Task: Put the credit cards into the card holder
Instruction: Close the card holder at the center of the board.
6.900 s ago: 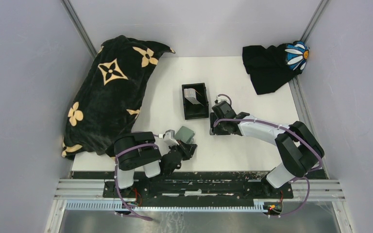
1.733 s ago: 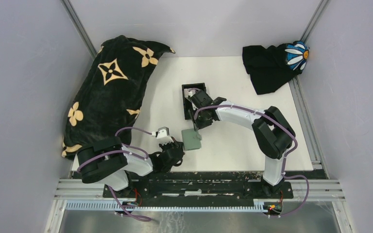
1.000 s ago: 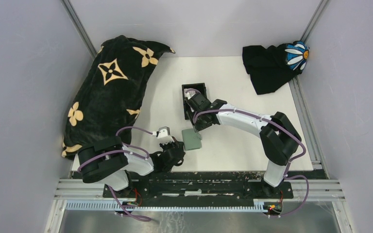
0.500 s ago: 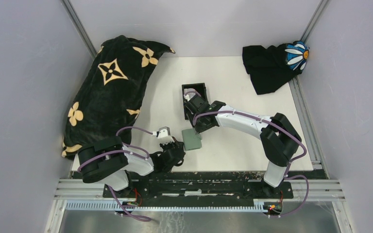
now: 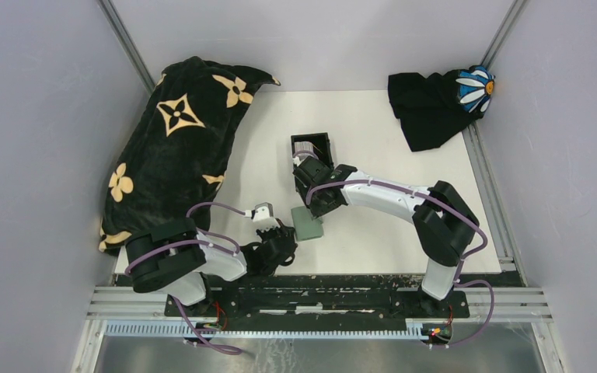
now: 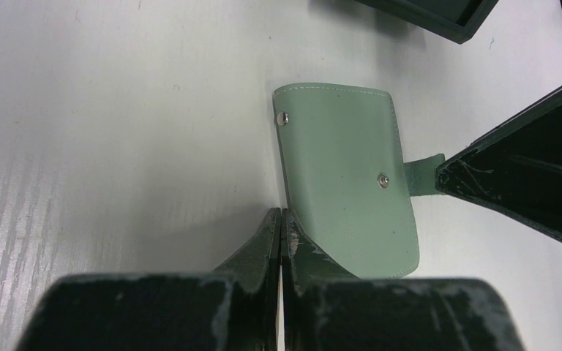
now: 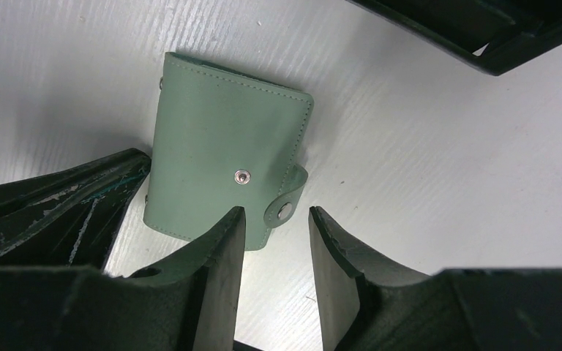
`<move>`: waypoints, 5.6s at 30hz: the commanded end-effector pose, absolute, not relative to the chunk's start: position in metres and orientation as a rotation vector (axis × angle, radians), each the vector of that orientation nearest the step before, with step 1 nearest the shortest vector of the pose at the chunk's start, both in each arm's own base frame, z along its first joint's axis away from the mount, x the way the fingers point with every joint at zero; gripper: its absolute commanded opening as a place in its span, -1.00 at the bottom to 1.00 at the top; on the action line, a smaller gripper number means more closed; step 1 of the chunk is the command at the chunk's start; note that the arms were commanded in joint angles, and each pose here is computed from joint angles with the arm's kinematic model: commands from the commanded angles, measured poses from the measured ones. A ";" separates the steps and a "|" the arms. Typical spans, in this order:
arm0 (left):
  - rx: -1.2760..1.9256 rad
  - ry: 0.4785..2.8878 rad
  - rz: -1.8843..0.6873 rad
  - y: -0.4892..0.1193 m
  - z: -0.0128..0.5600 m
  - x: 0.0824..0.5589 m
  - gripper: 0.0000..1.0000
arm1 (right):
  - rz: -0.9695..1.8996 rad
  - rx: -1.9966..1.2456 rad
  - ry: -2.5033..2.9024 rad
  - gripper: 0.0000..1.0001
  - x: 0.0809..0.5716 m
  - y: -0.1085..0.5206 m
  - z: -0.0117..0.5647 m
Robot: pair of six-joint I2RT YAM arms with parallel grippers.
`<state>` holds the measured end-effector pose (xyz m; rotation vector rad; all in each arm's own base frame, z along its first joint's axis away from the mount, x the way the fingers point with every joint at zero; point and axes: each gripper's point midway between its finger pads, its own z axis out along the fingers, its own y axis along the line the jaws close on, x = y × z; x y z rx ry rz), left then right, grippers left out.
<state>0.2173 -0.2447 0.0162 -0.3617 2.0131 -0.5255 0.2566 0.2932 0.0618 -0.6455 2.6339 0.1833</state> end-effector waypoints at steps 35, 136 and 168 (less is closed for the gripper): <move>-0.308 2.084 -0.450 -0.243 -0.006 0.208 -0.94 | 0.225 -0.638 2.639 -0.80 0.253 0.304 0.053; -0.270 1.952 -0.393 -0.244 0.035 0.224 -0.68 | 0.270 -0.586 2.667 -0.88 0.281 0.311 0.038; -0.272 1.820 -0.560 -0.283 0.064 0.275 -0.57 | 0.330 -0.574 2.672 -0.93 0.283 0.311 0.043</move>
